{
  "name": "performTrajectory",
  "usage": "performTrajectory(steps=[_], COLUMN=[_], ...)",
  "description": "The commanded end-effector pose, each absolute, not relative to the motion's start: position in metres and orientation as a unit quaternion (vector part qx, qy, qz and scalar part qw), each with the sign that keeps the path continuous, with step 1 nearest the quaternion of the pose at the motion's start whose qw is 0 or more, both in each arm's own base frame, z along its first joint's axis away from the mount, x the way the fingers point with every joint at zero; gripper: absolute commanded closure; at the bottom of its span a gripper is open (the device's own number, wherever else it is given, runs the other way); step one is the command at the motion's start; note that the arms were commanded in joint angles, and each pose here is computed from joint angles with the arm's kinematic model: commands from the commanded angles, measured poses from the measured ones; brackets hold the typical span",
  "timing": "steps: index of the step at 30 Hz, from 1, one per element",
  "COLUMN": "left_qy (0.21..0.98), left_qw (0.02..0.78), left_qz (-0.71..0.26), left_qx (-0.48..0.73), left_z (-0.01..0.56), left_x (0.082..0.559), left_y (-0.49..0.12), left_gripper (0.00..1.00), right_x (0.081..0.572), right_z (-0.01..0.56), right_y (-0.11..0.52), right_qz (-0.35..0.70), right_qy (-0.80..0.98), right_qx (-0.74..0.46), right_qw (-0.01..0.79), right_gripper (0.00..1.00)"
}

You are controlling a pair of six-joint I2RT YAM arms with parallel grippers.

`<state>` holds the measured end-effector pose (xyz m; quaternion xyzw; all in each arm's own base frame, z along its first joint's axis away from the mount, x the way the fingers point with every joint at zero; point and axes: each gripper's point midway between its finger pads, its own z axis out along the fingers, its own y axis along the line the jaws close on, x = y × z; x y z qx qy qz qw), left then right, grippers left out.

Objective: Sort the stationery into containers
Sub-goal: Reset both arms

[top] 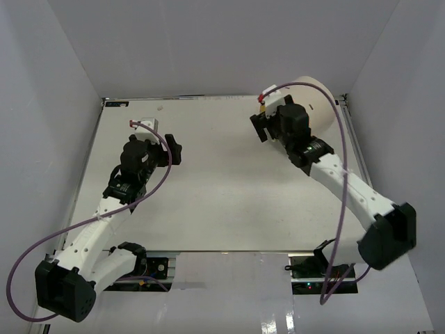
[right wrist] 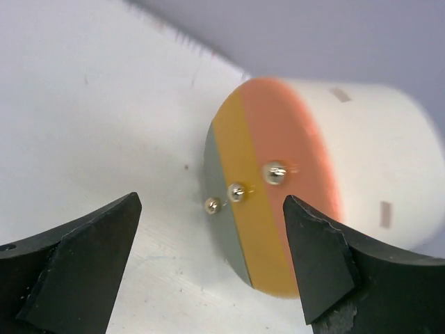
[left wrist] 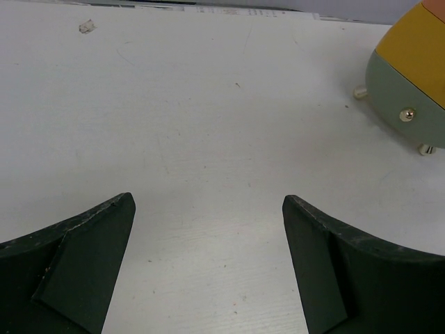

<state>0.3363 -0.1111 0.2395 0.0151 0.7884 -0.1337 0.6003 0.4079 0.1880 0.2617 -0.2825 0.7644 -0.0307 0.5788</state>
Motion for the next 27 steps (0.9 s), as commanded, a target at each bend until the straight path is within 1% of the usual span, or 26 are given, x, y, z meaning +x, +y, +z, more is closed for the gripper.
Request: performTrajectory(steps=[1, 2, 3, 4, 5, 6, 7, 9, 12, 15, 19, 23, 27], left_qy=[0.759, 0.756, 0.751, 0.748, 0.742, 0.731, 0.725, 0.707, 0.693, 0.681, 0.683, 0.696, 0.707], left_qw=[0.637, 0.642, 0.649, 0.654, 0.663, 0.676, 0.683, 0.702, 0.716, 0.728, 0.726, 0.713, 0.701], left_qz=[-0.133, -0.129, -0.123, -0.113, -0.099, -0.095, -0.089, -0.084, -0.076, -0.07, -0.072, -0.075, -0.077], left_qx=[0.007, 0.007, 0.005, 0.005, -0.005, -0.009, -0.011, -0.019, -0.021, -0.029, -0.032, -0.036, -0.047], left_z=[0.288, 0.3, 0.311, 0.319, 0.328, 0.345, 0.355, 0.379, 0.4, 0.417, 0.414, 0.397, 0.381], left_x=[0.326, 0.321, 0.318, 0.31, 0.306, 0.302, 0.293, 0.283, 0.266, 0.248, 0.228, 0.218, 0.213], left_y=[-0.101, -0.098, -0.094, -0.088, -0.079, -0.074, -0.068, -0.06, -0.051, -0.04, -0.033, -0.031, -0.028], left_gripper=[0.02, 0.02, 0.02, 0.02, 0.02, 0.02, 0.02, 0.02, 0.02, 0.02, 0.02, 0.02, 0.02], right_x=[0.373, 0.364, 0.344, 0.335, 0.325, 0.304, 0.295, 0.27, 0.243, 0.218, 0.203, 0.191, 0.189], right_z=[0.33, 0.334, 0.364, 0.375, 0.38, 0.404, 0.41, 0.424, 0.424, 0.424, 0.408, 0.399, 0.391], right_y=[0.174, 0.166, 0.151, 0.143, 0.134, 0.117, 0.109, 0.082, 0.058, 0.039, 0.028, 0.02, 0.019], right_qz=[0.018, 0.019, 0.027, 0.031, 0.033, 0.039, 0.038, 0.026, 0.02, 0.024, 0.02, 0.015, 0.017], right_qy=[0.724, 0.72, 0.699, 0.69, 0.682, 0.659, 0.65, 0.63, 0.612, 0.593, 0.589, 0.578, 0.575], right_qx=[-0.223, -0.212, -0.183, -0.168, -0.156, -0.127, -0.116, -0.083, -0.059, -0.038, -0.036, -0.036, -0.036], right_qw=[0.653, 0.66, 0.69, 0.703, 0.713, 0.741, 0.75, 0.772, 0.789, 0.804, 0.807, 0.815, 0.817], right_gripper=[0.1, 0.1, 0.1, 0.1, 0.09, 0.07, 0.05, 0.04, 0.02, 0.07, 0.1, 0.1, 0.1])
